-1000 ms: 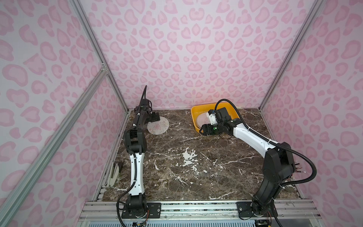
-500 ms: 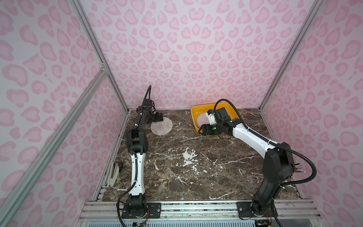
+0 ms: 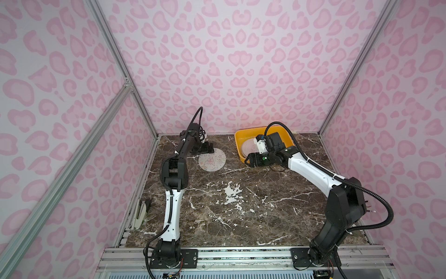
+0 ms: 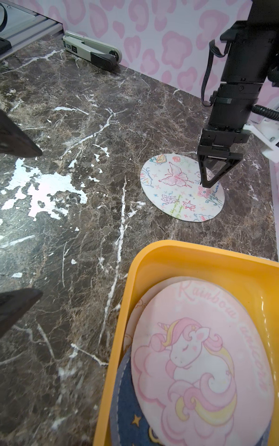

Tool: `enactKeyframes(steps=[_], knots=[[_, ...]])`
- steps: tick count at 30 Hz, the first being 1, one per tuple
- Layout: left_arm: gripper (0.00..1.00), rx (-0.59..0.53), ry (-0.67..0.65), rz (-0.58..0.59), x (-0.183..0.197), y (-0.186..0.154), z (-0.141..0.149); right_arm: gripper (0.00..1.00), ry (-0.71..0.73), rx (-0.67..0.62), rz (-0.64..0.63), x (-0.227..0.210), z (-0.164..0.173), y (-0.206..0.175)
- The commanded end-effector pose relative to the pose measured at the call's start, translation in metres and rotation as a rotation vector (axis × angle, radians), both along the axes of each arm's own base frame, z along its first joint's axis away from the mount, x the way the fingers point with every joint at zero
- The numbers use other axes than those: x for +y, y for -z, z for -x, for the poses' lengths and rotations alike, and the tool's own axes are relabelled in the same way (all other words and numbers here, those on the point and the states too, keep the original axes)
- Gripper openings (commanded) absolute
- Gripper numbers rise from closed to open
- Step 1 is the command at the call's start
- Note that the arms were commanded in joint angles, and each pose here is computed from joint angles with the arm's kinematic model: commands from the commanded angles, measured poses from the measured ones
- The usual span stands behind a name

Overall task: Put the coasters into the storage box
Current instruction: Move the coaster to the center of the board.

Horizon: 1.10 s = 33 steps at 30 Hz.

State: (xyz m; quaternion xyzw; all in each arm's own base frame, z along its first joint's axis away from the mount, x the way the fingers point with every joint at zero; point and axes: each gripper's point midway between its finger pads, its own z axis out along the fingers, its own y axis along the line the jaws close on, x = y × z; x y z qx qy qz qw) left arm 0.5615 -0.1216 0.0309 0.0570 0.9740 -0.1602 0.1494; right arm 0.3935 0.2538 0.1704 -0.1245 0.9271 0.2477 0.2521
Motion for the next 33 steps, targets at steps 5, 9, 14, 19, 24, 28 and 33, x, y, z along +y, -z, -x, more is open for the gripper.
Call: enactKeyframes(steps=[5,9,14,19,24,28,33], knots=[[0.96,0.213,0.108,0.016,-0.037,0.022,0.067,0.86,-0.01,0.001,-0.004,0.001,0.006,0.003],[0.95,0.25,0.143,0.009,-0.049,0.024,0.089,0.87,-0.018,0.003,-0.008,0.001,0.008,0.005],[0.95,0.287,0.189,0.003,-0.062,0.021,0.117,0.87,-0.035,0.016,-0.008,0.007,0.008,0.014],[0.95,0.261,0.166,-0.042,-0.051,0.012,0.125,0.87,-0.078,0.039,-0.002,0.03,0.007,0.034],[0.96,0.125,0.078,0.004,-0.038,-0.014,0.091,0.86,-0.101,0.064,-0.015,0.059,0.009,0.055],[0.98,0.008,0.074,0.024,-0.044,-0.031,0.06,0.86,-0.092,0.081,-0.031,0.073,0.01,0.071],[0.99,-0.016,0.096,0.06,-0.057,-0.025,0.038,0.86,-0.084,0.089,-0.031,0.076,0.014,0.076]])
